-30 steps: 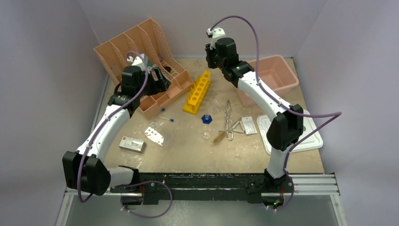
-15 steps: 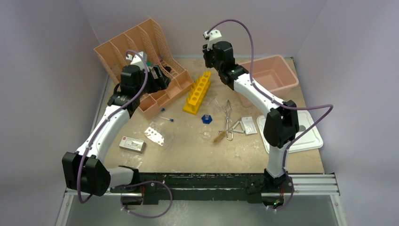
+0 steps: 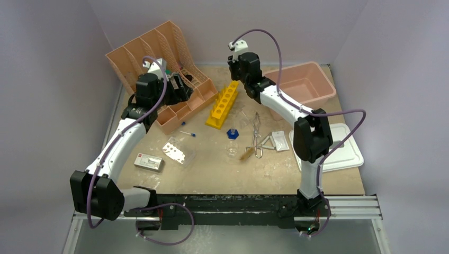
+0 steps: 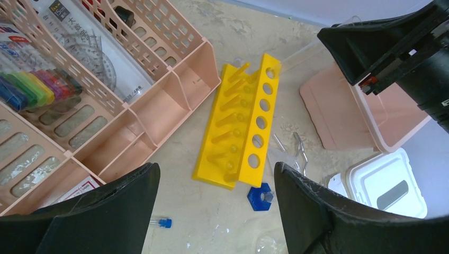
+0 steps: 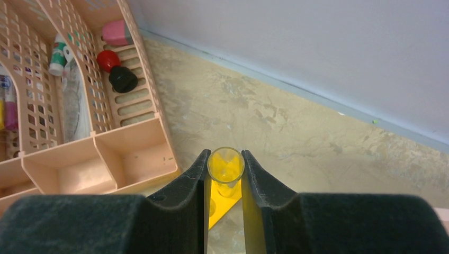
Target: Organize the chemistry lab equipment
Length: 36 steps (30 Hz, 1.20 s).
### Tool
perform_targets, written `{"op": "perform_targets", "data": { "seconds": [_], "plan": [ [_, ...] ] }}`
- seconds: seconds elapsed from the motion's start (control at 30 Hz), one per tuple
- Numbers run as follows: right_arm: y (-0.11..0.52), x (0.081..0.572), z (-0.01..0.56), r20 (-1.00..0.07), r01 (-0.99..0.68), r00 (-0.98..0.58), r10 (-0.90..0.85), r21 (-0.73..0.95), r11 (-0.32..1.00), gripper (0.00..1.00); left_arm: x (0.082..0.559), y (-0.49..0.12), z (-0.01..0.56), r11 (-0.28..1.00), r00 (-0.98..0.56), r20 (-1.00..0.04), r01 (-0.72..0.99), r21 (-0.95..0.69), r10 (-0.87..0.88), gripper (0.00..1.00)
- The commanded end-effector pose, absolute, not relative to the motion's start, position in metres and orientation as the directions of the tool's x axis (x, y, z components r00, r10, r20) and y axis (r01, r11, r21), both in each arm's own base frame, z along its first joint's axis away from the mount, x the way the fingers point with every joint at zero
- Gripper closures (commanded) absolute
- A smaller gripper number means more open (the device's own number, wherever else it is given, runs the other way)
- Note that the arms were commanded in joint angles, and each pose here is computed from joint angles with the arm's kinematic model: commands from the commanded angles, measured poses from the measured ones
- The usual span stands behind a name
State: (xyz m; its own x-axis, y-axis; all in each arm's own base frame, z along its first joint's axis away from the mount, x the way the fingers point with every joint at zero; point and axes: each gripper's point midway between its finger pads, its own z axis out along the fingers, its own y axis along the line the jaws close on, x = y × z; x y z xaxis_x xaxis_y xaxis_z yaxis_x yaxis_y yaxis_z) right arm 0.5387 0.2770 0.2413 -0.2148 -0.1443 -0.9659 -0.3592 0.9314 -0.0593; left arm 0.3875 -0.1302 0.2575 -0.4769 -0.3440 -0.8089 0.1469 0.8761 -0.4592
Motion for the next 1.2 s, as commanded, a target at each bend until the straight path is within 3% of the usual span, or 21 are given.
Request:
{"op": "perform_targets", "data": {
  "seconds": [0.0, 0.33, 0.63, 0.83, 1.17],
  "plan": [
    [0.277, 0.543, 0.253, -0.982, -0.358, -0.147, -0.121, -0.061, 0.932, 0.87, 0.384, -0.129, 0.272, 0.873, -0.433, -0.836, 0.188, -0.45, -0.338, 0.22],
    [0.283, 0.55, 0.225, -0.988, -0.358, -0.132, -0.084, -0.032, 0.933, 0.85, 0.371, -0.139, 0.261, 0.826, -0.454, -0.798, 0.203, -0.526, -0.397, 0.22],
    [0.281, 0.552, 0.207, -0.982, -0.345, -0.158, -0.1, -0.04, 0.938, 0.82, 0.365, -0.132, 0.249, 0.834, -0.441, -0.801, 0.179, -0.521, -0.406, 0.22],
    [0.28, 0.548, 0.202, -0.978, -0.325, -0.201, -0.053, 0.016, 0.945, 0.75, 0.363, -0.131, 0.248, 0.84, -0.435, -0.808, 0.182, -0.511, -0.398, 0.22],
    [0.27, 0.556, 0.187, -0.96, -0.257, -0.267, -0.088, -0.017, 0.966, 0.75, 0.354, -0.128, 0.248, 0.845, -0.435, -0.811, 0.18, -0.503, -0.39, 0.22]
  ]
}}
